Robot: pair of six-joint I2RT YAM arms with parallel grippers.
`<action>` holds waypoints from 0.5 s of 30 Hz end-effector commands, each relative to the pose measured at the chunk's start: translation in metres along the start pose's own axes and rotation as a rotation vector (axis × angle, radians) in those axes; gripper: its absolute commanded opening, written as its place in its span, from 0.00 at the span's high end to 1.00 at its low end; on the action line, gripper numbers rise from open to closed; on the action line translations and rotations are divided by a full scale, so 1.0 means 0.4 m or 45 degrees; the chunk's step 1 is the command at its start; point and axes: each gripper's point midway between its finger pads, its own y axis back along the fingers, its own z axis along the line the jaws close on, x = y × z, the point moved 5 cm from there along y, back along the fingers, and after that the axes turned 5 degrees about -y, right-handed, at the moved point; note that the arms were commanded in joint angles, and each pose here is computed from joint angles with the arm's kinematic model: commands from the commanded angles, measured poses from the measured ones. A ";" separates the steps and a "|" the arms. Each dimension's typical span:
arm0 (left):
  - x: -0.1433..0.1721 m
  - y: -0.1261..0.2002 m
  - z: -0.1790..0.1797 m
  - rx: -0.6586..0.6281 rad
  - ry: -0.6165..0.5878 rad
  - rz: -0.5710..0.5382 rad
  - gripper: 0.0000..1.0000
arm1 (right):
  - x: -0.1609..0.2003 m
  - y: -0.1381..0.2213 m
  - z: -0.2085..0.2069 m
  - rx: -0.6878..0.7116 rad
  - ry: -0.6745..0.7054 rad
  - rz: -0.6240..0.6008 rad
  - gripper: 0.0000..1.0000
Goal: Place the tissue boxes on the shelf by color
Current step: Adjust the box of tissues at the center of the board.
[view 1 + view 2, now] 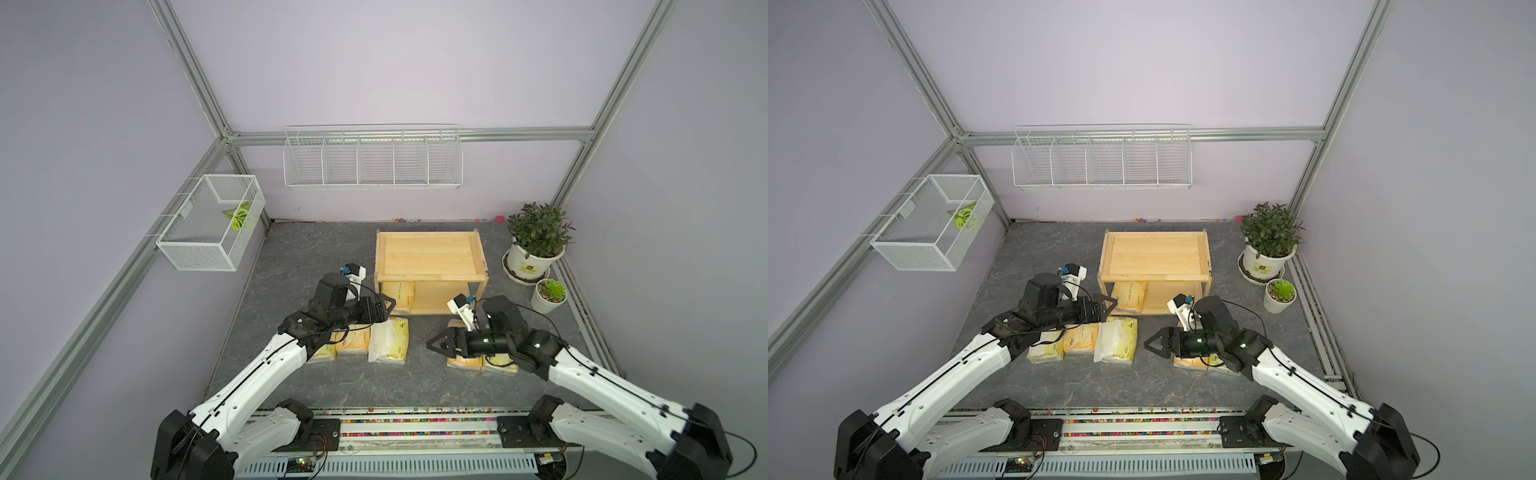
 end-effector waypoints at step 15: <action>0.033 -0.112 -0.131 0.111 -0.111 0.021 0.00 | 0.038 0.078 -0.308 0.714 -0.192 -0.413 0.12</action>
